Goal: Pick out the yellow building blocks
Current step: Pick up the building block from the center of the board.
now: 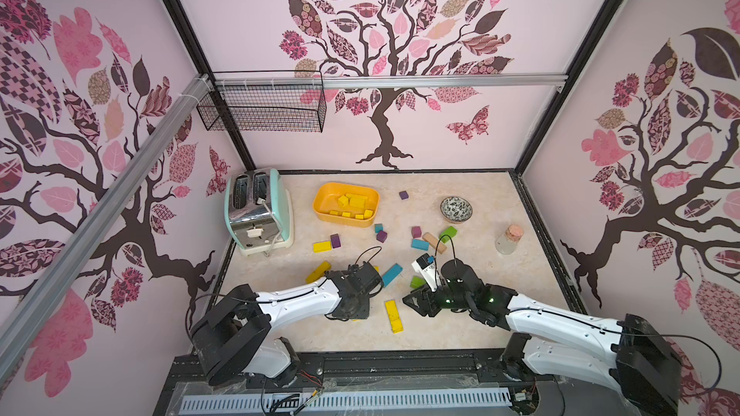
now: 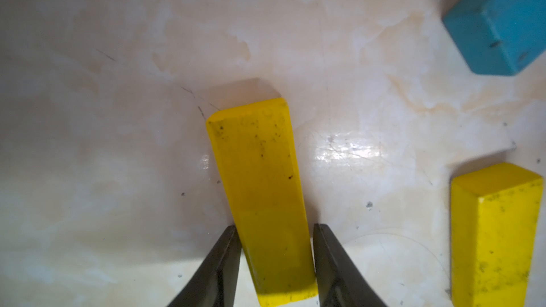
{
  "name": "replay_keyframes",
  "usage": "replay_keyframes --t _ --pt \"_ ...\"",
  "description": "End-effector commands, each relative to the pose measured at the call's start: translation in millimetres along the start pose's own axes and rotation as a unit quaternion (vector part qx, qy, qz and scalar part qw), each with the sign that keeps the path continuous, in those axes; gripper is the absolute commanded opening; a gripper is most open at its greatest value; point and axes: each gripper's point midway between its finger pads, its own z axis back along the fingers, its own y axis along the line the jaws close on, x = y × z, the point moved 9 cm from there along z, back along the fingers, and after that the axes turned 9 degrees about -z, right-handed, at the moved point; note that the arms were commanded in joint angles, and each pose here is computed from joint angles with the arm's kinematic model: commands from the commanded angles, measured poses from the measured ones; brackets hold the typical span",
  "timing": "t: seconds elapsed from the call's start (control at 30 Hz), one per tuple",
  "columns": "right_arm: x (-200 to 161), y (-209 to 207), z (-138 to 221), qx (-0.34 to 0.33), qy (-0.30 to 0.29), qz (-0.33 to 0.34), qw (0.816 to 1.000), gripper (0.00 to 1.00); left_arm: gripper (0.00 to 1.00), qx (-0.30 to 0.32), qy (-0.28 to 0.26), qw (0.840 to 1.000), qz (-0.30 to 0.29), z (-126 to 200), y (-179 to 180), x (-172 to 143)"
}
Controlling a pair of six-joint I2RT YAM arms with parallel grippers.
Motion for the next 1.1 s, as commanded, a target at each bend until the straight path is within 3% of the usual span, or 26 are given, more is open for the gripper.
replay_keyframes --t 0.0,0.37,0.63,1.07 --pt "5.2 3.3 0.9 -0.003 -0.006 0.010 1.000 0.50 0.44 0.014 0.001 1.000 -0.001 -0.2 3.9 -2.9" --pt "7.3 4.1 -1.8 -0.001 -0.005 0.015 1.000 0.50 0.35 0.015 -0.002 1.000 -0.001 3.0 7.5 -5.5" --pt "8.1 4.4 -4.7 0.000 -0.001 0.018 1.000 0.50 0.41 0.023 0.005 1.000 0.001 -0.3 8.0 -5.6" --pt "8.7 4.9 -5.2 0.002 -0.001 0.027 1.000 0.50 0.36 0.024 0.005 1.000 0.004 1.6 9.0 -5.4"
